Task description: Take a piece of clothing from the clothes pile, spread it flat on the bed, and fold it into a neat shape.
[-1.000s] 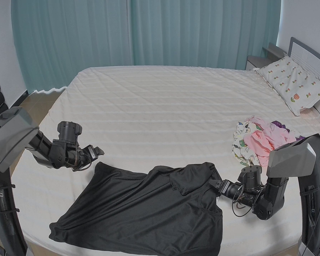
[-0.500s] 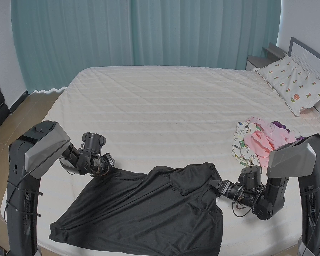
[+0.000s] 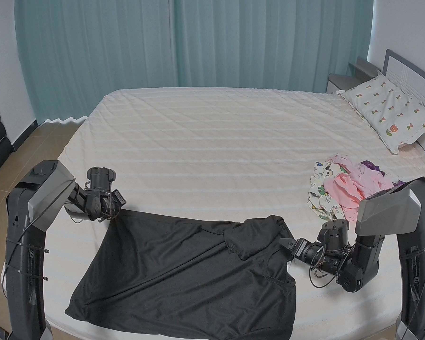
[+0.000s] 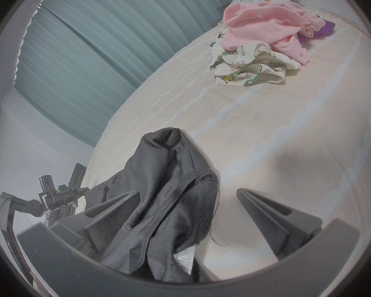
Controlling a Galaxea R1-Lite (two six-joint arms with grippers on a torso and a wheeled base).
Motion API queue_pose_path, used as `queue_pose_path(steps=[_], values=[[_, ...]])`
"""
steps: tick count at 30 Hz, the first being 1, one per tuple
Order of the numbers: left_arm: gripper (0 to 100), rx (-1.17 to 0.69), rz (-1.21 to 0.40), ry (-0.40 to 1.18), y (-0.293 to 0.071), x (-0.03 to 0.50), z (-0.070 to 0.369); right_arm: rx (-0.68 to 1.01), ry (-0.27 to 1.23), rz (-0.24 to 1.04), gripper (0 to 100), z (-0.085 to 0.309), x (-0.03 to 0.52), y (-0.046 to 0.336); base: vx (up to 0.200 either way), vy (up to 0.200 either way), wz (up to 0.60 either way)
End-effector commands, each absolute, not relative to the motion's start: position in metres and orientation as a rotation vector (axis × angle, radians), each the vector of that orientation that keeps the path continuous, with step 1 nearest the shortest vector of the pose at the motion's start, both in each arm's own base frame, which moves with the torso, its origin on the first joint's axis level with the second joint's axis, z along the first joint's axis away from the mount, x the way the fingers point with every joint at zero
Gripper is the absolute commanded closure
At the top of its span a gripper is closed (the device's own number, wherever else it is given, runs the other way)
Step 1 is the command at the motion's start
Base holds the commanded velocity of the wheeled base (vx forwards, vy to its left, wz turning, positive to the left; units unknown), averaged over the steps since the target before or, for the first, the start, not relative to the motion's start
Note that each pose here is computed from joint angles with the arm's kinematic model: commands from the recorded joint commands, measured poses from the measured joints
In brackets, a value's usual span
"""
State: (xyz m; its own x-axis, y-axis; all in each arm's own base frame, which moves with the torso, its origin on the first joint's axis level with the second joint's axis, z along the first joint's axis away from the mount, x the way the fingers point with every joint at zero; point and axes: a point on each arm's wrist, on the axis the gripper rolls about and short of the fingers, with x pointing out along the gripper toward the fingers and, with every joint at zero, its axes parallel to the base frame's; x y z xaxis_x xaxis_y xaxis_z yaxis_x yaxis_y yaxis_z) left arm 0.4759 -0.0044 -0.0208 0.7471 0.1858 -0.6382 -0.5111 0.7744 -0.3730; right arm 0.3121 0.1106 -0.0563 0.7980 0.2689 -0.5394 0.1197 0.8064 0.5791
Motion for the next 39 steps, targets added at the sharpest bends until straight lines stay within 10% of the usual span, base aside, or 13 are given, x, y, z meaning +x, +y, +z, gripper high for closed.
queue_pose_path(steps=[1, 19, 20, 39], values=[[100, -0.576, 0.459, 0.563, 0.026, 0.485, -0.017, 0.641, 0.646, 0.081, 0, -0.055, 0.312, 0.111, 0.000, 0.000, 0.00], [100, -0.543, 0.630, 0.489, 0.090, 0.495, -0.035, 0.661, 0.638, 0.063, 0, -0.057, 0.315, 0.110, 0.000, 0.000, 0.00], [0, -0.546, 0.630, 0.485, 0.090, 0.496, -0.033, 0.660, 0.638, 0.065, 0, -0.057, 0.315, 0.111, 0.000, 0.000, 0.00], [0, -0.809, 0.539, 0.554, 0.076, 0.415, 0.043, 0.458, 0.713, 0.369, 0, -0.076, 0.322, 0.136, 0.000, 0.000, 0.00]])
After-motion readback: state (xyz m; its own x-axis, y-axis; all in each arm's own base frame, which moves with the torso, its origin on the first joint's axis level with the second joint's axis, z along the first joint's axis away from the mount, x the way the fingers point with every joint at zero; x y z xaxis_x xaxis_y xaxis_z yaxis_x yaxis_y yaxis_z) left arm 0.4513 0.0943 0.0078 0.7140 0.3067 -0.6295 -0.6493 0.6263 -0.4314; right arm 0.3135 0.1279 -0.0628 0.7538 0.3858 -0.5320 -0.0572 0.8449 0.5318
